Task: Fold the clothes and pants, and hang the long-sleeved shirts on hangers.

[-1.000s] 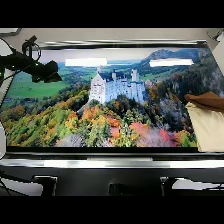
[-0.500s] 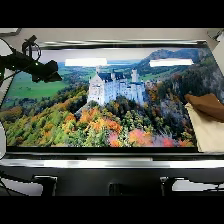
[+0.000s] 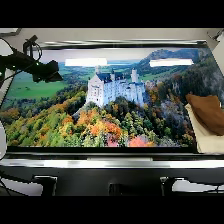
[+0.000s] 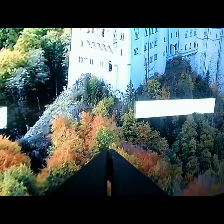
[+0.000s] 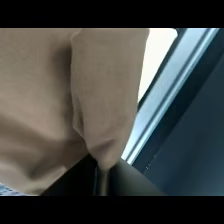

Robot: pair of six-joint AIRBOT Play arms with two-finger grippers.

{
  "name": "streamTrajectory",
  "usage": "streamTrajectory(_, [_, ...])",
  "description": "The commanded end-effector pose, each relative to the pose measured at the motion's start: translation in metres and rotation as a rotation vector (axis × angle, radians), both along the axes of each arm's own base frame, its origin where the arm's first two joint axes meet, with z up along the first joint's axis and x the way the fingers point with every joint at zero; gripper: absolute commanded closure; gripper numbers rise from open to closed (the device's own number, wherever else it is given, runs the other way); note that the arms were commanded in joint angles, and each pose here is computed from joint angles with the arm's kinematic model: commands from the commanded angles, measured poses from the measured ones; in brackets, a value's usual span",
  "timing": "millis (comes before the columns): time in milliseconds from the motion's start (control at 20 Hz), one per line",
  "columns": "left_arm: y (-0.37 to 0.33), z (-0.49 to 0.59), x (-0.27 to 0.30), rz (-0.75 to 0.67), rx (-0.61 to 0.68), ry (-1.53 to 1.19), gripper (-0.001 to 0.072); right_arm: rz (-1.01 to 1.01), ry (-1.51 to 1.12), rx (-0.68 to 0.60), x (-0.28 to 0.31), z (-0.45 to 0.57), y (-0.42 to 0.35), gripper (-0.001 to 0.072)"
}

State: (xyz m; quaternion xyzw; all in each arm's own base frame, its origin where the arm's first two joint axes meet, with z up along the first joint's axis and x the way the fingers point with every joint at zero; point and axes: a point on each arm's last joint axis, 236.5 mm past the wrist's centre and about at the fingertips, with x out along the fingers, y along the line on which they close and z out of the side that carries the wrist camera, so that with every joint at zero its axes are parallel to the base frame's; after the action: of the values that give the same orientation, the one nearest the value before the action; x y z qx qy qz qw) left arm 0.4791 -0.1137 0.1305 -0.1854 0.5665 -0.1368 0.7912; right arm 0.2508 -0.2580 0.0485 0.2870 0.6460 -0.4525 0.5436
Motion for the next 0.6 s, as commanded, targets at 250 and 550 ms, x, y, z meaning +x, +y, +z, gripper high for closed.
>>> streamTrajectory(250, [-0.003, 0.000, 0.002, -0.003, -0.001, -0.009, 0.0687, 0.006, 0.082, 0.007, -0.023, -0.004, 0.005, 0.0367])
streamTrajectory(550, [0.003, 0.002, 0.008, 0.018, -0.003, -0.029, 0.0686, 0.194, -0.220, -0.035, 0.027, 0.027, 0.010, 0.0389])
